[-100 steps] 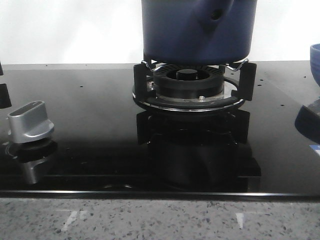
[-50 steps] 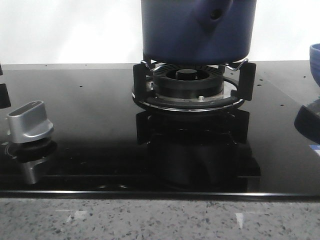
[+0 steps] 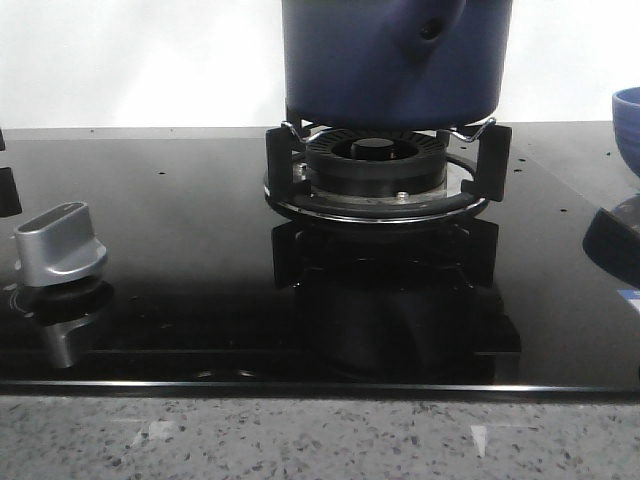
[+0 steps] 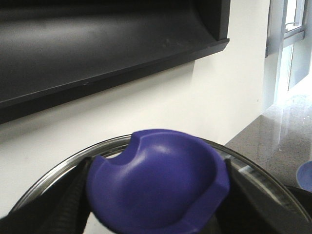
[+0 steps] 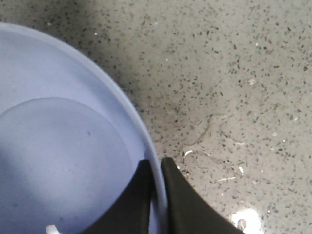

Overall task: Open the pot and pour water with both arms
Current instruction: 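Lift the bowl with the right gripper toward the pot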

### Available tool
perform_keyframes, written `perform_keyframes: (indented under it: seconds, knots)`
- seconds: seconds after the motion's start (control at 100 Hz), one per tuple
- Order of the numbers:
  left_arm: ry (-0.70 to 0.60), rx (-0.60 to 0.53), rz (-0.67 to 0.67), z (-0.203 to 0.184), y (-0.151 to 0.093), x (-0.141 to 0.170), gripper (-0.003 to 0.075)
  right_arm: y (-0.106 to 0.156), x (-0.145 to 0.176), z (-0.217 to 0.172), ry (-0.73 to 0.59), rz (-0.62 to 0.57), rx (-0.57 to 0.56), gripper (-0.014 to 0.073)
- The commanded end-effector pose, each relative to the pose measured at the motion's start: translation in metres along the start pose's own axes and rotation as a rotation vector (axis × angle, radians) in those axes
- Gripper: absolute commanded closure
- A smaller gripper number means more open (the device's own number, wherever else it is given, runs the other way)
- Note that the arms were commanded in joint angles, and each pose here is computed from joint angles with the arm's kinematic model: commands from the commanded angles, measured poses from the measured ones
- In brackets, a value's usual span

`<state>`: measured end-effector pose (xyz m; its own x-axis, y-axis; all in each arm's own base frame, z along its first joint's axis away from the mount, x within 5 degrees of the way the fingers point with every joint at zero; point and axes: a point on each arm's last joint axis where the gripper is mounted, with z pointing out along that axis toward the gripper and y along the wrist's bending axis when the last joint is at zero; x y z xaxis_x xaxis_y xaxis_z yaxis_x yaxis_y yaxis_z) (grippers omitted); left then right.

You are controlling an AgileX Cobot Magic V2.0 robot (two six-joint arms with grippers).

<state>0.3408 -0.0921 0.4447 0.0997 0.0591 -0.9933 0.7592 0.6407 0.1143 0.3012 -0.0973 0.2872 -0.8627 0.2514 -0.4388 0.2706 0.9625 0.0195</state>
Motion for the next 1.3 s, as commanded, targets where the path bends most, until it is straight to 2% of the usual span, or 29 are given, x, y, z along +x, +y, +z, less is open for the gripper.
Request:
perform_keyframes:
  seconds: [0.0, 0.34, 0.64, 0.98, 1.29]
  knots:
    - [-0.120, -0.006, -0.001, -0.014, -0.010, -0.036, 0.0405, -0.001, -0.007, -0.017, -0.080, -0.008, 0.010, 0.0668]
    - [-0.120, -0.006, -0.001, -0.014, -0.010, -0.036, 0.0405, 0.007, -0.023, -0.047, -0.122, 0.044, -0.079, 0.0668]
    - [-0.120, -0.006, -0.001, -0.014, -0.010, -0.036, 0.0405, 0.021, -0.051, -0.100, -0.239, 0.012, -0.134, 0.0667]
    - [-0.120, -0.006, -0.001, -0.014, -0.010, -0.036, 0.0405, 0.085, -0.082, -0.155, -0.420, -0.163, -0.255, 0.0667]
    - [-0.120, -0.006, -0.001, -0.014, -0.010, -0.036, 0.0405, 0.148, -0.097, -0.164, -0.576, -0.247, -0.416, 0.0667]
